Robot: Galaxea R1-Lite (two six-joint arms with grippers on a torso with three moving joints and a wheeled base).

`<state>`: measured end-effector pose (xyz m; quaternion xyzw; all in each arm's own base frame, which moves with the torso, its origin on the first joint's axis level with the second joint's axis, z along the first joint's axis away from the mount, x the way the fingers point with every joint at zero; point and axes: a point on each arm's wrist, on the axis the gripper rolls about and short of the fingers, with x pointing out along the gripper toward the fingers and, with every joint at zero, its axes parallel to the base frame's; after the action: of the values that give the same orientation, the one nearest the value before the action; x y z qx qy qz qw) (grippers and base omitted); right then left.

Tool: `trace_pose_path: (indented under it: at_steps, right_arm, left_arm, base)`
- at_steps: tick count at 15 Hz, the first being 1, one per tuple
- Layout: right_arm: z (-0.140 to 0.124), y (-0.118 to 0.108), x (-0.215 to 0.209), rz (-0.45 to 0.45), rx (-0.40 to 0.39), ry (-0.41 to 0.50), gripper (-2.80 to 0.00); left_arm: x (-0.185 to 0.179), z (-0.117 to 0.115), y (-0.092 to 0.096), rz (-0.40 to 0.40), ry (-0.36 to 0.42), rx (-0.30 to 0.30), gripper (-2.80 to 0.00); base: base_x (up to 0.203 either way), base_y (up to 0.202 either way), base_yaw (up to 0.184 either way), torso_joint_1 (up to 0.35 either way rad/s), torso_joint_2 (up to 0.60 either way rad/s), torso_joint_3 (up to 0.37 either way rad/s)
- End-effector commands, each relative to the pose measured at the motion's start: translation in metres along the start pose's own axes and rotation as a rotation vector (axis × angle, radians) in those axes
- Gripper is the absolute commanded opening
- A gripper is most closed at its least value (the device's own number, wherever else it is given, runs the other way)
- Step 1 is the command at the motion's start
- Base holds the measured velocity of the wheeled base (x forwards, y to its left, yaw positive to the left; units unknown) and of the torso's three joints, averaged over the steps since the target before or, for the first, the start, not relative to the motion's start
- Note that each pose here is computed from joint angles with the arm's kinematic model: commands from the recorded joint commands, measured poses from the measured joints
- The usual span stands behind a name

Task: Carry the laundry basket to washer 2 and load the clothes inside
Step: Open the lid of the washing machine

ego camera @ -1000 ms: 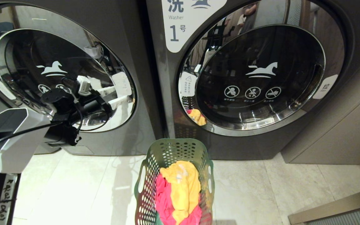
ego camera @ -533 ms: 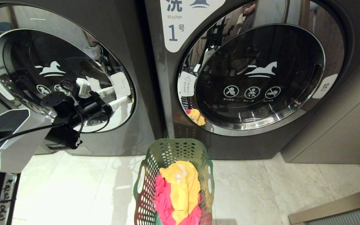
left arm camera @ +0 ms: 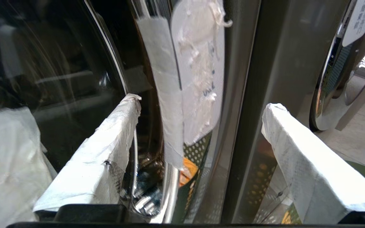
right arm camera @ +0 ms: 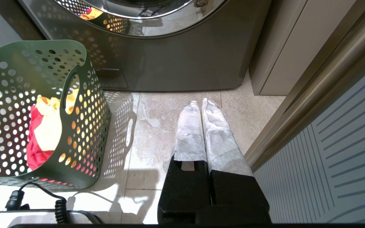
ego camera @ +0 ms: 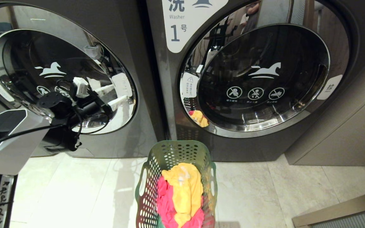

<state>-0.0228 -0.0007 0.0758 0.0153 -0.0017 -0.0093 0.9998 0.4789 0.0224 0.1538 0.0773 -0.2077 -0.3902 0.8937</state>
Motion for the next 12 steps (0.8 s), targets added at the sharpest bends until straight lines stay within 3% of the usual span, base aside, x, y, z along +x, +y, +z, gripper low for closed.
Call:
trace_pose_path:
  at_steps: [1, 12]
  right_arm:
    - [0.0, 0.0, 0.0, 0.0, 0.0, 0.0, -2.8]
    - [0.0, 0.0, 0.0, 0.0, 0.0, 0.0, -2.8]
  left_arm:
    - [-0.003, 0.0, -0.004, -0.009, 0.002, -0.002, 0.0]
    - [0.008, 0.0, -0.013, -0.038, -0.024, 0.004, 0.0]
  base:
    - [0.0, 0.0, 0.0, 0.0, 0.0, 0.0]
    - [0.0, 0.0, 0.0, 0.0, 0.0, 0.0]
